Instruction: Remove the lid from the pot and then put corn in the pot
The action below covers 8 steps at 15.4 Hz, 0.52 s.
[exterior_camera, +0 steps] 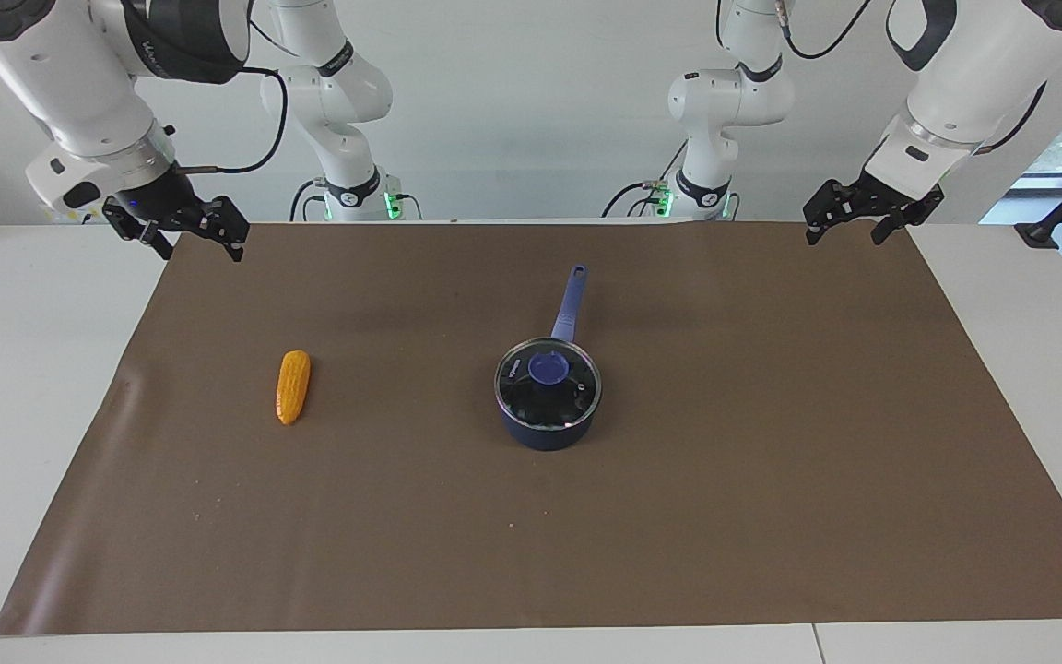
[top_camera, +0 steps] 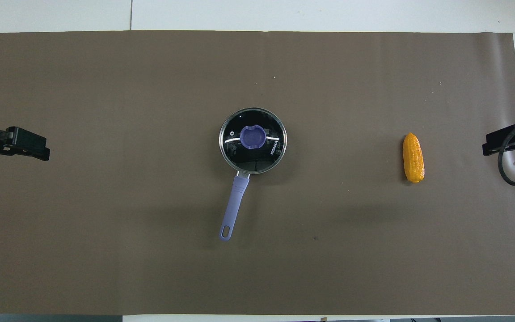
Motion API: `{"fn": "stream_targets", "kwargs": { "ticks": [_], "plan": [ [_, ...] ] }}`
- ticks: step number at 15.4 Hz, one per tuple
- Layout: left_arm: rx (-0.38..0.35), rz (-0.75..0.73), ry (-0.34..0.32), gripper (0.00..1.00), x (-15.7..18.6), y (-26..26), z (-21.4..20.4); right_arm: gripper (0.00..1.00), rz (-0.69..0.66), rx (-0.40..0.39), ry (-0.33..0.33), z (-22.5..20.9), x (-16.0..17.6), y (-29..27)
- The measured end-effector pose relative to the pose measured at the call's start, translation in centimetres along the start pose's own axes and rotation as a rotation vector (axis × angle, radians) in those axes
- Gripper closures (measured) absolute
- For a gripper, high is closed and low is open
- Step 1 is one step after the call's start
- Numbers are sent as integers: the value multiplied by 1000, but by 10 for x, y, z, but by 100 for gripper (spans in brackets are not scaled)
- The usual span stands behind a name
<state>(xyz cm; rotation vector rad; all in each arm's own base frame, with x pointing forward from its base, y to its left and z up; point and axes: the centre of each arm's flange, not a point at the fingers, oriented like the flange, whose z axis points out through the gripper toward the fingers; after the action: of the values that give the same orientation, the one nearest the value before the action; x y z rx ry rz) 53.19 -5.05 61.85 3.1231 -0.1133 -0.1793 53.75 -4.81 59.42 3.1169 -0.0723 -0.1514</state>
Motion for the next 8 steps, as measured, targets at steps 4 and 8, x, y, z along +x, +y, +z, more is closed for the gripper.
{"fn": "stream_targets", "kwargs": {
  "ticks": [4, 8],
  "plan": [
    [0, -1, -1, 0, 0, -1, 0, 0, 0, 0, 0, 0, 0, 0],
    [0, -3, -1, 0, 0, -2, 0, 0, 0, 0, 0, 0, 0, 0]
  ]
}}
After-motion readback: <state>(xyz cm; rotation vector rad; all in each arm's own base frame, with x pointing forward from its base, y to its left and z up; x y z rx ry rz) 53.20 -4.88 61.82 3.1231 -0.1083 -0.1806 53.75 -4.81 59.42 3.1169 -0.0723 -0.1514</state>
